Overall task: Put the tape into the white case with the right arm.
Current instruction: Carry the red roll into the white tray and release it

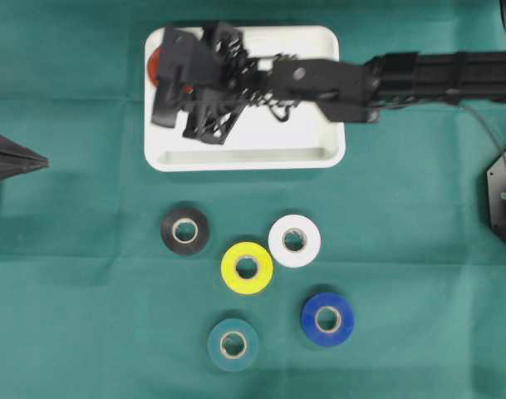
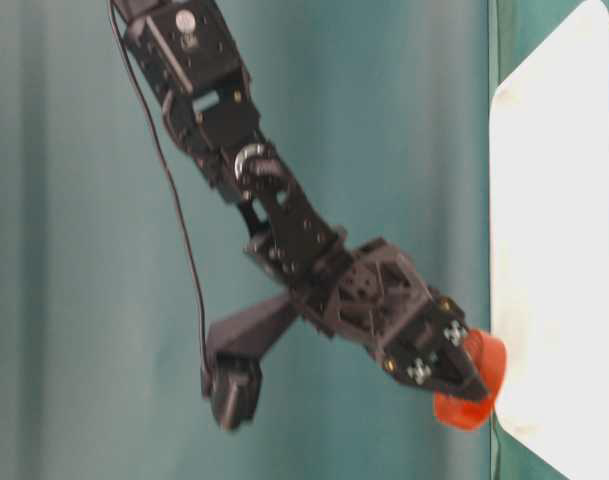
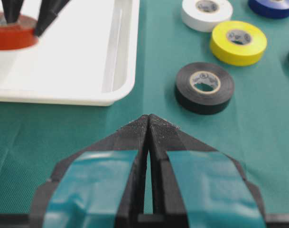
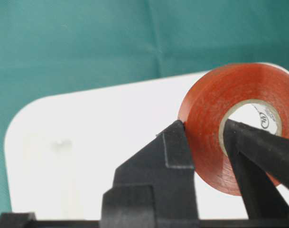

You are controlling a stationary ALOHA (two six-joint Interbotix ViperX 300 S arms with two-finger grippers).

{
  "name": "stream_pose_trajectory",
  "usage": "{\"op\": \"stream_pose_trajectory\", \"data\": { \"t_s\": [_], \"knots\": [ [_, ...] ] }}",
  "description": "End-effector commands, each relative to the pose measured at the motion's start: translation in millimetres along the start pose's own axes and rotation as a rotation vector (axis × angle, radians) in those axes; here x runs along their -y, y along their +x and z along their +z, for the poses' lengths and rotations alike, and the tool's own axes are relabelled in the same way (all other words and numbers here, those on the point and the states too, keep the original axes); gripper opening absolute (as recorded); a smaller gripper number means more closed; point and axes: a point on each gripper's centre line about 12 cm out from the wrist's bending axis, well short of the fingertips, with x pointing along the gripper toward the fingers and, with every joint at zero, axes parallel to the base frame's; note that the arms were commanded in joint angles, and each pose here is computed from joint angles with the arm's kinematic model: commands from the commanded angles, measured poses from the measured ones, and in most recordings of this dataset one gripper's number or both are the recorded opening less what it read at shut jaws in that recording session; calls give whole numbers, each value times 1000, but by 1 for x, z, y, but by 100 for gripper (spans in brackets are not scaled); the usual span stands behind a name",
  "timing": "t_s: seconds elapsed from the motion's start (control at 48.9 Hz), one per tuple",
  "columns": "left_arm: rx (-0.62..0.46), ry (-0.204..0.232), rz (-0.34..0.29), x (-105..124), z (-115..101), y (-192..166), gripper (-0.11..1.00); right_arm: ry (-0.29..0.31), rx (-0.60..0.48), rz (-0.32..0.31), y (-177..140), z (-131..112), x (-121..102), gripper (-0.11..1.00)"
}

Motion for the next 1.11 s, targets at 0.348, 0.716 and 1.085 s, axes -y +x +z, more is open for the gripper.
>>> {"op": "stream_pose_trajectory", "data": {
  "t_s": [0.348,0.716,1.085],
  "knots": [
    [12,-2,3,0,5,0,1,20,55,0,-14,1,16,1],
    [12,-2,3,0,5,0,1,17,48,1,-10,-2,16,45],
    [12,-4,3,0,5,0,1,40,37,-16,-54,-27,34,57]
  ]
}}
